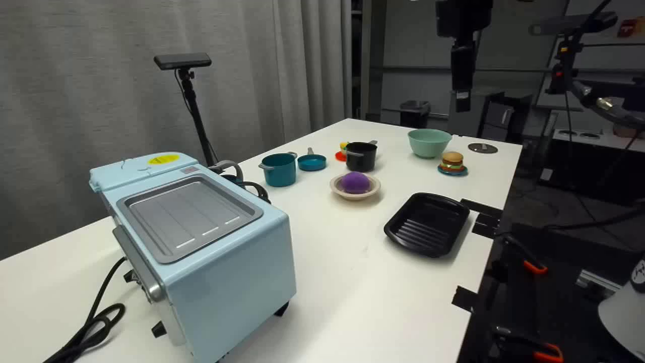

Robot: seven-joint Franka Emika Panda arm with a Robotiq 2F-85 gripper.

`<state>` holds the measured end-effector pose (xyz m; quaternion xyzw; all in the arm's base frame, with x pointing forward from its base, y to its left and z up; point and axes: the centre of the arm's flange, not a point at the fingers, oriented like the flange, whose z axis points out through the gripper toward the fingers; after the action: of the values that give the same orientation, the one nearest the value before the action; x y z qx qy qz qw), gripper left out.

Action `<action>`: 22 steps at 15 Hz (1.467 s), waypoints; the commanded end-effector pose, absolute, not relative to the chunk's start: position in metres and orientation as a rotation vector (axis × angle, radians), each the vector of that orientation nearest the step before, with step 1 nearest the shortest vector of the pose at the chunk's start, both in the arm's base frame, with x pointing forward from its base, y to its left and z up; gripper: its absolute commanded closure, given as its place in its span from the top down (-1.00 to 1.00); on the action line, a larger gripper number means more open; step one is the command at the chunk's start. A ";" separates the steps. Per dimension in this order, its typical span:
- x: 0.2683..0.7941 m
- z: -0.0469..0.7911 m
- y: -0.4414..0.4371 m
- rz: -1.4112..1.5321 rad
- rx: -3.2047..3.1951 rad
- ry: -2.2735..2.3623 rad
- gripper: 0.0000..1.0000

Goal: Put the purple plushie on the table

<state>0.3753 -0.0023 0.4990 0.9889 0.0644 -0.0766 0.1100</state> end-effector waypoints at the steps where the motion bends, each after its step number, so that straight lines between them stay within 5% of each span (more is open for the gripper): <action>1: 0.376 0.498 -0.002 -0.227 2.906 0.189 1.00; 22: 0.380 0.499 -0.005 -0.226 2.910 0.190 1.00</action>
<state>0.3756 -0.0023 0.4984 0.9888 0.0643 -0.0774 0.1099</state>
